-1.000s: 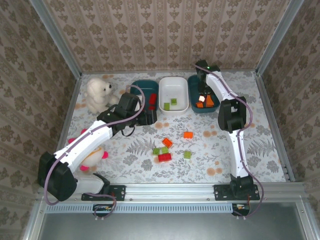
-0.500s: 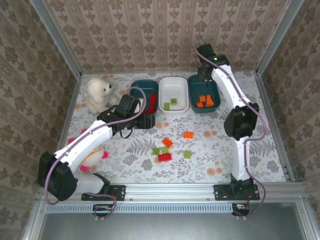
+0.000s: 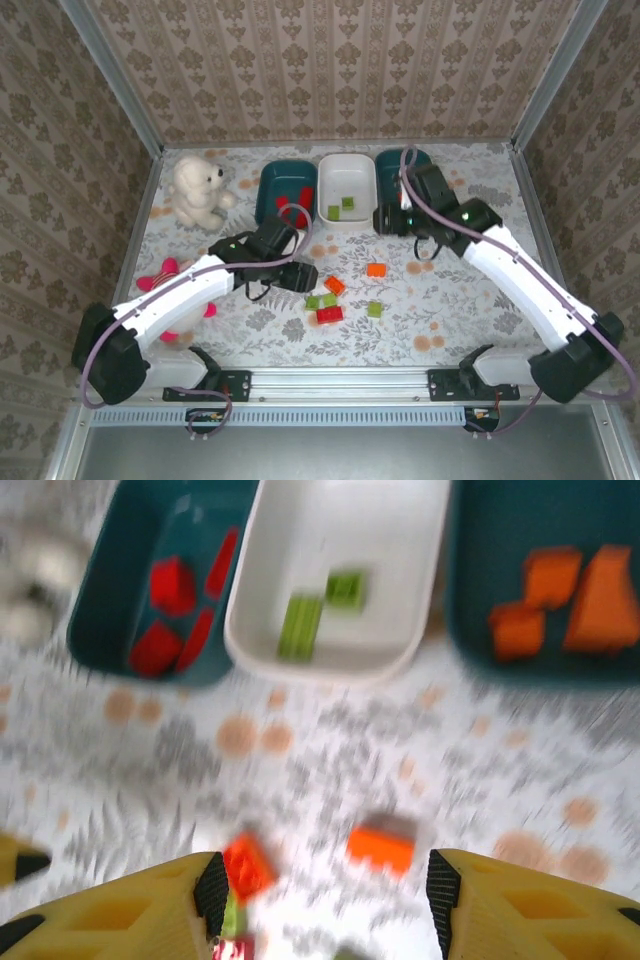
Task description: Sort the legos into containers by color
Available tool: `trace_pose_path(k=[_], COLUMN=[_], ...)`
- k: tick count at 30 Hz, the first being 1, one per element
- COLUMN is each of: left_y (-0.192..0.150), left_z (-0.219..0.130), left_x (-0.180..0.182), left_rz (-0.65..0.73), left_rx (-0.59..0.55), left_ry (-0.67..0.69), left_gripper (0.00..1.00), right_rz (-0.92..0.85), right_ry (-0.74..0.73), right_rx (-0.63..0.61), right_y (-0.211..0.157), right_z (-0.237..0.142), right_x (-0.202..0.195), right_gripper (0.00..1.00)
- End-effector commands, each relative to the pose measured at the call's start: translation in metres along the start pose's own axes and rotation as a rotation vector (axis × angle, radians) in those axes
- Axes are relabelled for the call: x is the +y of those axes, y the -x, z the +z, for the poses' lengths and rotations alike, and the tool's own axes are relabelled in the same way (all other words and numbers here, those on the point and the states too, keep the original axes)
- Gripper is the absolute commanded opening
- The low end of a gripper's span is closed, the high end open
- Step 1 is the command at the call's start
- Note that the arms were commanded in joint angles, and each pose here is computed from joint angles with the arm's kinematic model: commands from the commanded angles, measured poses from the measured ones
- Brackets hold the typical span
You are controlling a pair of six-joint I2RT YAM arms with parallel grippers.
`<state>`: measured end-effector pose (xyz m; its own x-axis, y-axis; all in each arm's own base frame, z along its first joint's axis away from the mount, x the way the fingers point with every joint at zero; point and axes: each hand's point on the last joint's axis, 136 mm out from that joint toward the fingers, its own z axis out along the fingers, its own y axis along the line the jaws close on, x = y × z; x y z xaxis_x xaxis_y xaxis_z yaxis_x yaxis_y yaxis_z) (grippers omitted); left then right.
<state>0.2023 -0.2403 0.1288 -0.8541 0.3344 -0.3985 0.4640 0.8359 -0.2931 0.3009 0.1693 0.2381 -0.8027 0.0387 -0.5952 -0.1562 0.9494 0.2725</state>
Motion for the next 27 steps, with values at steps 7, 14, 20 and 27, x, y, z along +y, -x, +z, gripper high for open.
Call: trace_pose_path(k=[7,14,20,27], left_y=[-0.005,-0.014,-0.022,-0.030], left_z=[0.038,0.080,0.113,0.129], left_x=[-0.094,-0.137,-0.146,-0.139], left_rz=[0.416,0.503,0.361,0.266], left_rx=[0.112,0.252,0.340,0.420], left_ry=[-0.109,-0.103,-0.016,0.105], left_gripper=[0.72,0.75,0.76,0.77], right_rz=[0.216,0.227,0.254,0.261], right_ry=[0.076,-0.017,-0.054,-0.059], right_rx=[0.052,-0.038,-0.115,-0.107], right_y=[-0.089,-0.088,-0.081,-0.091], right_z=[-0.035,-0.087,-0.121,-0.131], right_x=[-0.019,-0.046,-0.058,-0.064], right_gripper=[0.61,0.65,0.66,0.66])
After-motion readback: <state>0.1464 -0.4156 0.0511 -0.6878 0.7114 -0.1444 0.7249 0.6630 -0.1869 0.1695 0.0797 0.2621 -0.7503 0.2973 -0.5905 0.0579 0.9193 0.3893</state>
